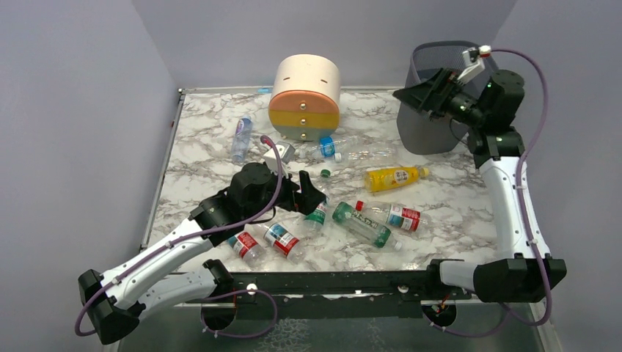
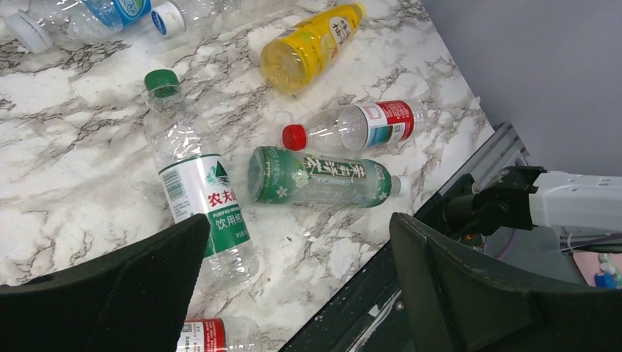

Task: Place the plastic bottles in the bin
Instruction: Pick up the plastic bottle at the center of the board.

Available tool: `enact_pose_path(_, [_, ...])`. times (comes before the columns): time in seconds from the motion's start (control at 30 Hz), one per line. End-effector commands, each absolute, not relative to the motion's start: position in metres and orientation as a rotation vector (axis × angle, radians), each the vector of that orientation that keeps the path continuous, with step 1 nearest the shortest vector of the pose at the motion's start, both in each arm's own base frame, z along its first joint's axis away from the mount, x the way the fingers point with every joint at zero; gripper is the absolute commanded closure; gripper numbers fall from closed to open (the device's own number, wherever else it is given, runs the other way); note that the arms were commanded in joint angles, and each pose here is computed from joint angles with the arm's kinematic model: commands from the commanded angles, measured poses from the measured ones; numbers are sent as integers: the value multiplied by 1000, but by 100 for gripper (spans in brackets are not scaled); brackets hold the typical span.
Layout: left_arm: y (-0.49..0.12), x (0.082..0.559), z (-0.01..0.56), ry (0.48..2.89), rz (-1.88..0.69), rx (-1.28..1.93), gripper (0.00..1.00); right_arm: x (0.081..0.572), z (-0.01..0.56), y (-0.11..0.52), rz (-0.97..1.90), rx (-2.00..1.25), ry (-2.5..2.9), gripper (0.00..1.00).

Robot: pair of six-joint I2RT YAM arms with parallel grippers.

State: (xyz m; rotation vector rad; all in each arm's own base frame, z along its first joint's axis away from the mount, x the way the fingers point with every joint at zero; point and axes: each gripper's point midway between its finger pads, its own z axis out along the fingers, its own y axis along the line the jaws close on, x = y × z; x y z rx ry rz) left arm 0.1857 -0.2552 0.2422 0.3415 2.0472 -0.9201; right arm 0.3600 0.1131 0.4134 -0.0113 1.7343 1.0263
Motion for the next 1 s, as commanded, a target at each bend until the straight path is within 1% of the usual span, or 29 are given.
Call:
enact_pose_path(0.0, [-259,195,245,2031,-901,314,1,345,403,158,1078,-130,1745,0])
enact_pose_path(0.17, [-257,200,231,2077,-853,292,1,328,383,206,1124,-226,1798,0])
enact_pose_path(0.33, [-256,200,212,2143,-825,275,1,311,359,236,1121,-290,1862,0])
enact_pose_path(0.5, [-255,198,185,2236,-772,277,1,300,329,245,1172,-316,1930,0])
enact_pose_path(0.67, [-254,194,156,2326,-732,284,1,301,299,242,1143,-292,2024,1])
enact_pose_path(0.97, [-253,191,112,2436,-662,306,1,298,266,245,1170,-288,2099,0])
